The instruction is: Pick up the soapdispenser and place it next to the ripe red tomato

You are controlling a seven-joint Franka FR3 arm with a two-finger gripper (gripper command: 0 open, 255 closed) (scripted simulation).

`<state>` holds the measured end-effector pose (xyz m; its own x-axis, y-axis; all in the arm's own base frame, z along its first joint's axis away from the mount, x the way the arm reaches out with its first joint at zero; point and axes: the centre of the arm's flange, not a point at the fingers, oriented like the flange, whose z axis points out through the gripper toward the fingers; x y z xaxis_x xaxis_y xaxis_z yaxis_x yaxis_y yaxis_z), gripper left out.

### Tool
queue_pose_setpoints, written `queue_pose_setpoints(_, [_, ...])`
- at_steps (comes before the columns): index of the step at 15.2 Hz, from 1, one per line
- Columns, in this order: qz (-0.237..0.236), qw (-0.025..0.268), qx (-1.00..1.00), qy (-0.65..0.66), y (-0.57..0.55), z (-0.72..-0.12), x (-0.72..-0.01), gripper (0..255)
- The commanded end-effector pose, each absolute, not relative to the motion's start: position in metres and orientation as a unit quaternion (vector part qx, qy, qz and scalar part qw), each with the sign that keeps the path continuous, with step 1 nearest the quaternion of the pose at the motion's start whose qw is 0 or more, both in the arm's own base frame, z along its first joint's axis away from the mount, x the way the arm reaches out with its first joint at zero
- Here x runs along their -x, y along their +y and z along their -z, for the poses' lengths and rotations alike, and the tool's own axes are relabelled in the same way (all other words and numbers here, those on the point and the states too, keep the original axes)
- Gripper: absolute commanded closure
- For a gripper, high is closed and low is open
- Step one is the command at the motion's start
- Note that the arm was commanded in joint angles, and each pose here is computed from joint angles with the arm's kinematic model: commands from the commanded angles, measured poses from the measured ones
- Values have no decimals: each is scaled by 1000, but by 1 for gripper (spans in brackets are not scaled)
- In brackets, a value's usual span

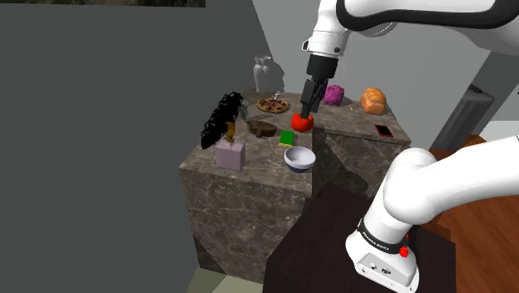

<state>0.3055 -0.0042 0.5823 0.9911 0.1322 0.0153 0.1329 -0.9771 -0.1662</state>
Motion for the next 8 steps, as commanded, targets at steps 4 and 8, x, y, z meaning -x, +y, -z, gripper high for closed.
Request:
queue_pose_setpoints(4, [15,79,993,-84,-6,-555,-330,0])
queue_pose_setpoints(8, [32,72,991,-107,-8,-519,-364,0])
